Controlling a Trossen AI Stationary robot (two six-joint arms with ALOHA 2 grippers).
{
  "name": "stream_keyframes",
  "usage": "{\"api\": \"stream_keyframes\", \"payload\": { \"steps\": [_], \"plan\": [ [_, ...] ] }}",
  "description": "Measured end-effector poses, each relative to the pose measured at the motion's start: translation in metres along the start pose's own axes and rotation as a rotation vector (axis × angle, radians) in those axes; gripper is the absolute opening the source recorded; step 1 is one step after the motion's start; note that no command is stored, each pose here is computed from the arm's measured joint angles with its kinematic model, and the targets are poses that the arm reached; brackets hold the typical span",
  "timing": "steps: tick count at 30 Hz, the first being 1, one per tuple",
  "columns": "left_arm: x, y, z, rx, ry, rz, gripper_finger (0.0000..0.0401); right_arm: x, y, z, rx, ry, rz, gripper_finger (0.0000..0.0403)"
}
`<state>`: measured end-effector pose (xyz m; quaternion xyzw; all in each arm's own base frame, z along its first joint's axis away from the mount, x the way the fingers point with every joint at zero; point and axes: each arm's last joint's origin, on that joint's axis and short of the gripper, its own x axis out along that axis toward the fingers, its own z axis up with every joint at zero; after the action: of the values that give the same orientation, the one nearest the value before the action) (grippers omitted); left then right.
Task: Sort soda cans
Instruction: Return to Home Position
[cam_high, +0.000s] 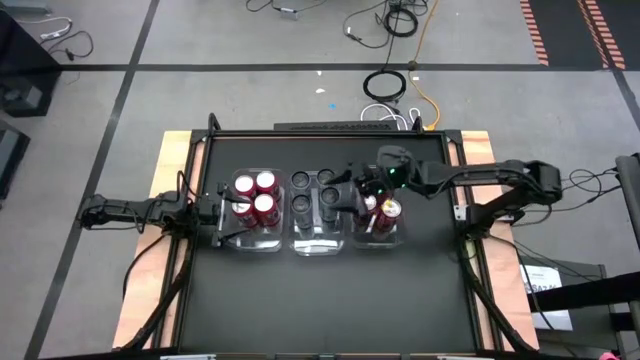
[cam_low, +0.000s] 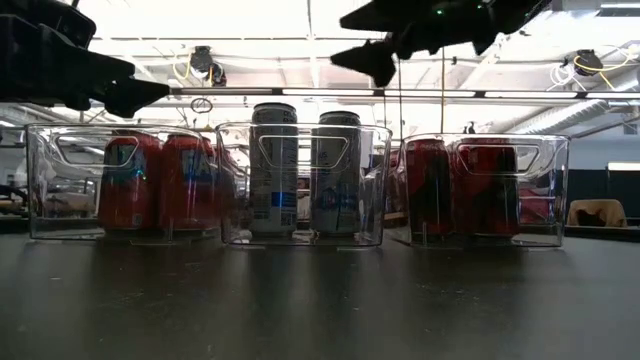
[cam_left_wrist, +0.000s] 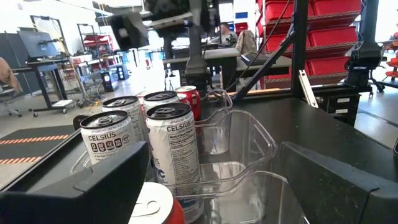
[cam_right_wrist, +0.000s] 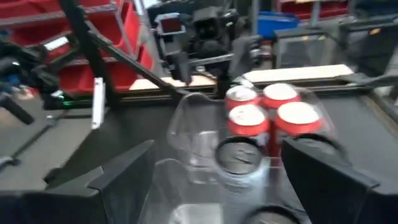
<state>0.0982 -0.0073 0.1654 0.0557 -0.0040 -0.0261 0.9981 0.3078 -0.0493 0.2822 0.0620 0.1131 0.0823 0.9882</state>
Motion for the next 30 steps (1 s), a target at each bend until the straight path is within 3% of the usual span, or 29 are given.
{"api": "stream_keyframes", "payload": {
  "steps": [4, 9, 12, 21, 27, 30],
  "plan": [
    [0.000, 0.000, 0.000, 0.000, 0.000, 0.000, 0.0371, -0.034, -0.001, 0.002, -0.043, -0.094, -0.048, 0.0338],
    [0.000, 0.000, 0.000, 0.000, -0.001, 0.000, 0.0371, -0.084, 0.007, -0.040, 0.036, -0.243, -0.187, 0.0338],
    [0.000, 0.000, 0.000, 0.000, 0.000, 0.000, 0.0371, -0.103, 0.017, -0.067, 0.081, -0.312, -0.153, 0.0338],
    [0.000, 0.000, 0.000, 0.000, 0.000, 0.001, 0.0371, -0.125, 0.043, -0.119, 0.141, -0.320, -0.035, 0.0338],
    [0.000, 0.000, 0.000, 0.000, 0.000, 0.000, 0.0371, -0.139, 0.045, -0.146, 0.200, -0.348, -0.085, 0.0338],
    [0.000, 0.000, 0.000, 0.000, 0.000, 0.000, 0.0371, -0.144, 0.046, -0.146, 0.201, -0.343, -0.093, 0.0338]
  ]
}}
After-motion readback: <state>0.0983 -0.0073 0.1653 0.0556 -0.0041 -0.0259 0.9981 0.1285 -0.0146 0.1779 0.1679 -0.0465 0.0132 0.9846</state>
